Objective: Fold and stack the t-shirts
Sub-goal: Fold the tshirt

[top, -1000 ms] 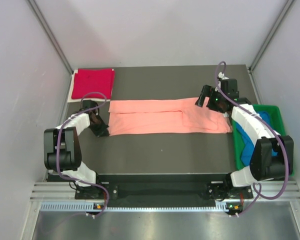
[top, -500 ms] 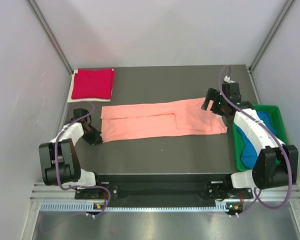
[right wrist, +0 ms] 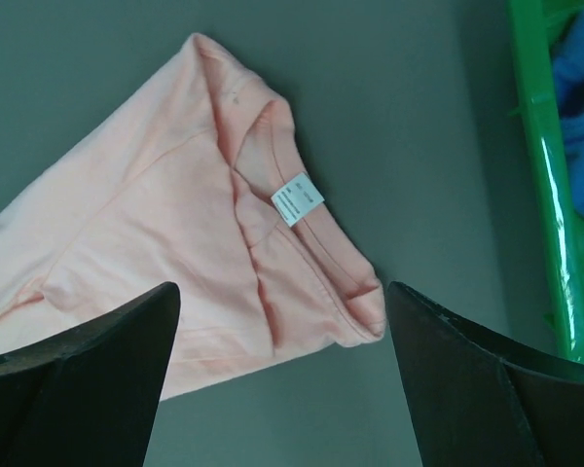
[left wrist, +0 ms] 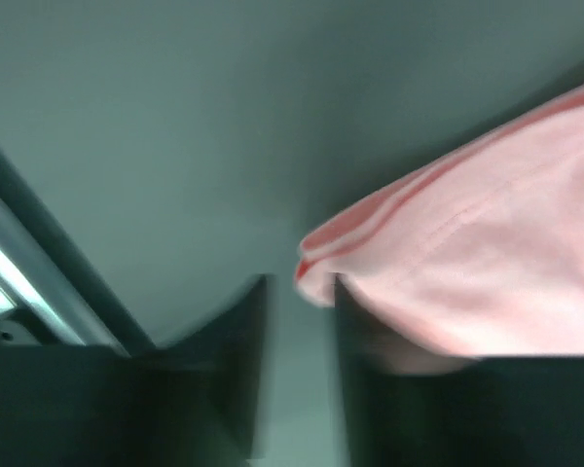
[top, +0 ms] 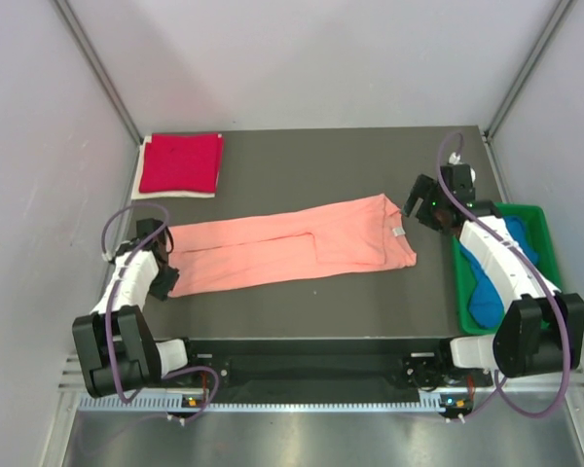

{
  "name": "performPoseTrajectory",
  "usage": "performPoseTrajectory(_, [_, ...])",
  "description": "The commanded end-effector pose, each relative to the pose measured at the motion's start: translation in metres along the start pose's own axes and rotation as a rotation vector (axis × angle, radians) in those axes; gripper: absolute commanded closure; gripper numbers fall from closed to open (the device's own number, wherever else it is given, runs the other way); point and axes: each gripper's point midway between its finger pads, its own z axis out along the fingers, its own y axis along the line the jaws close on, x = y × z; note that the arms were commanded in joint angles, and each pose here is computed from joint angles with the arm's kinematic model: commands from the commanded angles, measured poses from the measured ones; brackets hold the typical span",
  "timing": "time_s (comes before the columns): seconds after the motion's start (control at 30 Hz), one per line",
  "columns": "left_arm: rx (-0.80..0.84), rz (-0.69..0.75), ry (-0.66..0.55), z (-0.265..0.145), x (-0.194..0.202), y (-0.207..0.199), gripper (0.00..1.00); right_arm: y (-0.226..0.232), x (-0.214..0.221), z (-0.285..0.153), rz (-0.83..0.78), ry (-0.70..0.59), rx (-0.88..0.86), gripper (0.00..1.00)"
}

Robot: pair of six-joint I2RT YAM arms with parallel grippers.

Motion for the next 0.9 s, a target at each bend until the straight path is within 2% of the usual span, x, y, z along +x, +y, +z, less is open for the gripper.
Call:
performPoseTrajectory(0.0, [-0.065,-0.035,-0.062,-0.008,-0.021,0.006,0.55,-0.02,0.018,0.005,0.181,0.039,0.126,0.14])
performPoseTrajectory(0.03, [-0.047,-0.035,-0.086,-0.013,-0.029,0.002,0.35,-0.021,0.031,0.006,0.24,0.08,0.141,0.16])
performPoseTrajectory(0.07, [-0.035,-0.041,-0.096,-0.016,-0.033,-0.001,0.33,-0.021,0.038,0.007,0.237,0.098,0.138,0.18])
performPoseTrajectory(0.2, [0.036,-0.065,-0.19,-0.042,-0.064,-0.016,0.33,-0.027,0.066,0.012,0.337,0.147,0.189,0.23])
performPoseTrajectory(0.27, [0.172,-0.015,-0.187,-0.056,-0.071,-0.041,0.34,-0.033,0.068,0.011,0.353,0.131,0.215,0.28])
performPoseTrajectory(0.3, [0.252,0.016,-0.171,-0.064,-0.07,-0.055,0.34,-0.035,0.069,0.01,0.362,0.122,0.22,0.3])
performPoseTrajectory(0.33, [0.398,0.056,-0.121,-0.074,-0.061,-0.08,0.34,-0.037,0.071,0.011,0.362,0.118,0.22,0.33])
performPoseTrajectory(0.43, [0.549,0.12,-0.066,-0.082,-0.046,-0.102,0.34,-0.038,0.078,0.01,0.367,0.129,0.226,0.4])
performPoseTrajectory(0.47, [0.667,0.152,-0.028,-0.094,-0.038,-0.119,0.34,-0.038,0.08,0.01,0.376,0.129,0.228,0.42])
performPoseTrajectory(0.57, [0.77,0.191,0.056,-0.098,-0.021,-0.137,0.34,-0.044,0.095,0.011,0.394,0.145,0.257,0.47])
performPoseTrajectory(0.7, [0.719,0.199,0.149,-0.074,-0.006,-0.139,0.35,-0.052,0.107,0.013,0.429,0.131,0.281,0.5])
performPoseTrajectory(0.87, [0.595,0.196,0.135,-0.037,0.004,-0.12,0.34,-0.047,0.109,0.026,0.44,0.114,0.234,0.52])
